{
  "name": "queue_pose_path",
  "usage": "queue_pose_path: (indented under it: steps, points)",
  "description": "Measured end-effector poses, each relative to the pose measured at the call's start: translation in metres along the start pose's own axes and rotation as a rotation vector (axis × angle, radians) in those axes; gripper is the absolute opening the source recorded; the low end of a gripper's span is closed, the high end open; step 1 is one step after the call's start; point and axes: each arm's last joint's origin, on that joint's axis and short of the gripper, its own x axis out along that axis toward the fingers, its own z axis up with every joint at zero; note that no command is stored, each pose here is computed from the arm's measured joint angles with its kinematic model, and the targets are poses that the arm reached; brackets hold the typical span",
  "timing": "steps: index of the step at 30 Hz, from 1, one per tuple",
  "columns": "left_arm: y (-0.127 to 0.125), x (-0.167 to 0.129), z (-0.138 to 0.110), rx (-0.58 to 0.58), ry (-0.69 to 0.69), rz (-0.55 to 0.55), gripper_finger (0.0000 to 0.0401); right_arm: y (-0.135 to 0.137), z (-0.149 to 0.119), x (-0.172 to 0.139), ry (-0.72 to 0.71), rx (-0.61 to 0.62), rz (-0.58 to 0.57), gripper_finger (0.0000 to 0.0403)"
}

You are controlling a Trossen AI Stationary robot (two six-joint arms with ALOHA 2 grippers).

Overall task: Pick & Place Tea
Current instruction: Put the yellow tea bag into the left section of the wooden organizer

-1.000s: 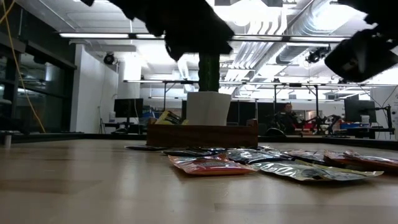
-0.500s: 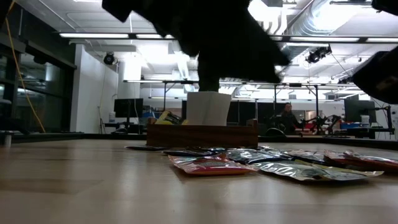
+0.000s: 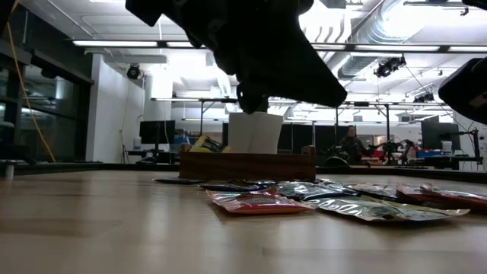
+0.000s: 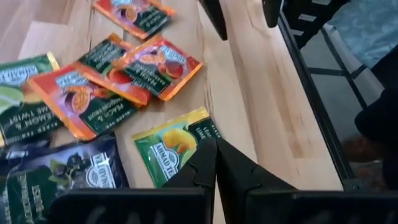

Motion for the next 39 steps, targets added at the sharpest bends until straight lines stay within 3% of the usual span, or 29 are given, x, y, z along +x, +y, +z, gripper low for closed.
queue_pose_path:
  steps: [6, 9, 14, 18, 25, 39]
  points:
    - [0.007, 0.015, -0.018, -0.050, 0.066, 0.031, 0.0001, 0.000, 0.000, 0.000, -0.009, 0.001, -0.005, 0.0197]
    - [0.004, 0.022, -0.012, -0.061, 0.049, -0.008, 0.0001, 0.000, 0.001, 0.000, -0.015, 0.002, -0.001, 0.0197]
    - [0.005, 0.039, -0.016, -0.053, 0.087, 0.018, 0.0000, 0.001, 0.001, 0.000, -0.021, 0.003, -0.001, 0.0197]
    - [0.005, 0.038, -0.003, -0.049, 0.071, 0.027, 0.0000, 0.001, 0.001, 0.000, -0.022, 0.018, 0.001, 0.0197]
    - [0.016, 0.037, -0.009, -0.041, 0.151, 0.077, 0.0000, 0.002, 0.004, 0.000, -0.050, 0.000, 0.009, 0.0197]
    - [0.016, 0.037, -0.006, 0.006, 0.139, 0.026, 0.0000, 0.003, 0.006, 0.000, -0.070, -0.055, 0.018, 0.0197]
